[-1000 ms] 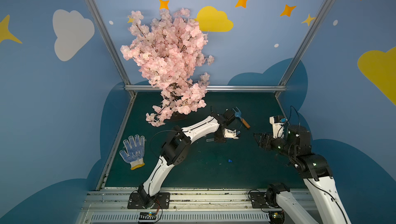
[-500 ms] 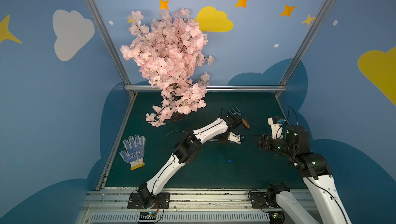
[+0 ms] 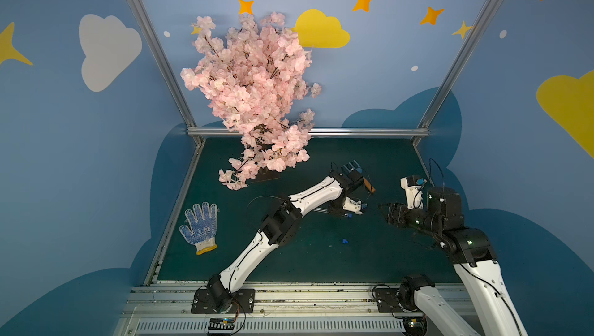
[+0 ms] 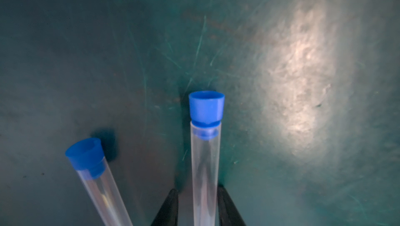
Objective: Insert stoppers into test tubes
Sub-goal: Place the test tube at the center of the board, then pick up the test tube at the center of the board.
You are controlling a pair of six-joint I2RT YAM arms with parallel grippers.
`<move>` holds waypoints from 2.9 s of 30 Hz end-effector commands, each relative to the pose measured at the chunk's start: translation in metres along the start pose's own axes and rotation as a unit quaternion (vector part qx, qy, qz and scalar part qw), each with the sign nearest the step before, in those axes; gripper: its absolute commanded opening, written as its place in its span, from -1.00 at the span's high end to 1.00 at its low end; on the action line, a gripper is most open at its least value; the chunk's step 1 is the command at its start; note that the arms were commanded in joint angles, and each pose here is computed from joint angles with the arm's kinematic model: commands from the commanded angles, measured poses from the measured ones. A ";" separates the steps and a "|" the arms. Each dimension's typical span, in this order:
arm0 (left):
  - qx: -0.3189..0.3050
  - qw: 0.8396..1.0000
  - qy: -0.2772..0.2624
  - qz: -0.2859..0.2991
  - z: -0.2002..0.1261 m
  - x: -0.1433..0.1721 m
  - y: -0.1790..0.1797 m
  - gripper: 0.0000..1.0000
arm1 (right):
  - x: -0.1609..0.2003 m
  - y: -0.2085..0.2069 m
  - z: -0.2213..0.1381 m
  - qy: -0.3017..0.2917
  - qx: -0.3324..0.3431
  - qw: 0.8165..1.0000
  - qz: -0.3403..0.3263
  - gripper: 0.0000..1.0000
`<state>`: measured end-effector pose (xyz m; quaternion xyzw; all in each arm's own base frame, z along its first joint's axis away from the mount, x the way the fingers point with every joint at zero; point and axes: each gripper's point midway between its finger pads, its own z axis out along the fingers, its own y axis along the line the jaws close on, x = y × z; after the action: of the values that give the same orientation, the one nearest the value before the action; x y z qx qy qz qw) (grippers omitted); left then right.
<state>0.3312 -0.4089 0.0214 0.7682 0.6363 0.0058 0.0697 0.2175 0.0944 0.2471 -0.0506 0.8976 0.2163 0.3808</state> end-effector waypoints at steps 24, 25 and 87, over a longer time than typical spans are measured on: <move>-0.144 0.977 -0.131 -0.083 -0.101 0.049 -0.035 -0.08 | 0.011 0.001 0.006 0.013 -0.026 0.999 0.027 -0.42; -0.137 0.979 -0.124 -0.090 -0.096 0.065 -0.037 -0.08 | 0.012 0.002 0.008 0.014 -0.032 0.999 0.030 -0.42; -0.017 0.996 -0.044 -0.078 -0.043 0.175 0.004 0.87 | 0.027 0.008 0.027 0.079 -0.079 0.989 0.100 -0.43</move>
<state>0.3722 -0.2305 0.0220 0.7255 0.6831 -0.0075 0.0834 0.2158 0.1071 0.2025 -0.0127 0.9141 0.2861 0.2871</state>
